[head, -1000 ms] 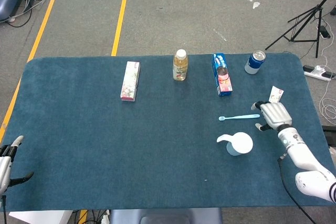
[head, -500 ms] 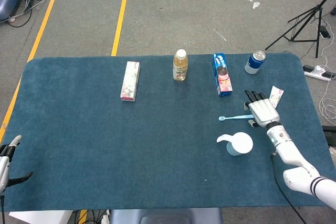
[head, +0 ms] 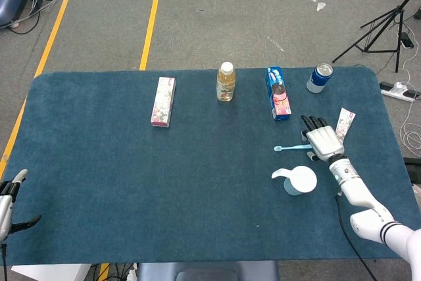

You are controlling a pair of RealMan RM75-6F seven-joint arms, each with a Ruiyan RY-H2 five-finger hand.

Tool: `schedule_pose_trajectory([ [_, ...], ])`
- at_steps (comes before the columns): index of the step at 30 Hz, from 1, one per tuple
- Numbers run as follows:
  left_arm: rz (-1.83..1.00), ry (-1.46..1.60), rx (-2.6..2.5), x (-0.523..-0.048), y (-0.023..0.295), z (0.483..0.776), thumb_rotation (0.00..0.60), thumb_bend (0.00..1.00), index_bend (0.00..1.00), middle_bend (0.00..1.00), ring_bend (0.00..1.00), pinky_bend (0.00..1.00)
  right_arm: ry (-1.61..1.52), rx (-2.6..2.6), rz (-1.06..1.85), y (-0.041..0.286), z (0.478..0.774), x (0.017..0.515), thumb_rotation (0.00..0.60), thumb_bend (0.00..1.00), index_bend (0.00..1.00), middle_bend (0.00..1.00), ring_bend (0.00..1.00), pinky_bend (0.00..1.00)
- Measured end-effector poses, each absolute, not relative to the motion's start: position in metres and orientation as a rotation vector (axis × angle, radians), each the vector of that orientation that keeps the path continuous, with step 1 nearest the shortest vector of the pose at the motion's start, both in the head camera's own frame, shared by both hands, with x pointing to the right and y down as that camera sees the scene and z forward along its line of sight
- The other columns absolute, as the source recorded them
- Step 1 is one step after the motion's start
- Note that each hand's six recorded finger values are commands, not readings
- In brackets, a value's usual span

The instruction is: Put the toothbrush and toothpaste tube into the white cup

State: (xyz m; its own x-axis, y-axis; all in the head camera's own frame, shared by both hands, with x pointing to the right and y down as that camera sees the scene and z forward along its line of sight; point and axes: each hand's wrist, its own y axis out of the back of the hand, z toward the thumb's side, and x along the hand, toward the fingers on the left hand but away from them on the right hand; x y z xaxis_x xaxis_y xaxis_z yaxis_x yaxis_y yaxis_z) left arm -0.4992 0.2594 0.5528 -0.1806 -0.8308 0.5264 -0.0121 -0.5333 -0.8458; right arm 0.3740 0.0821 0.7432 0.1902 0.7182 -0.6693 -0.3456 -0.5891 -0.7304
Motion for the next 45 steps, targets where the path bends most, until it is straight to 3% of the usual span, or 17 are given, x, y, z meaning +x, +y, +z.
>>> schedule_pose_trajectory([
  [45,-1.772,1.001,-1.489,-0.5,0.261,0.549,0.6,0.0,0.06,0.23,0.21,0.28,-0.356,-1.606,1.539,0.084,0.774,0.352,0.6,0.24,0.48,0.0,0.0,0.12],
])
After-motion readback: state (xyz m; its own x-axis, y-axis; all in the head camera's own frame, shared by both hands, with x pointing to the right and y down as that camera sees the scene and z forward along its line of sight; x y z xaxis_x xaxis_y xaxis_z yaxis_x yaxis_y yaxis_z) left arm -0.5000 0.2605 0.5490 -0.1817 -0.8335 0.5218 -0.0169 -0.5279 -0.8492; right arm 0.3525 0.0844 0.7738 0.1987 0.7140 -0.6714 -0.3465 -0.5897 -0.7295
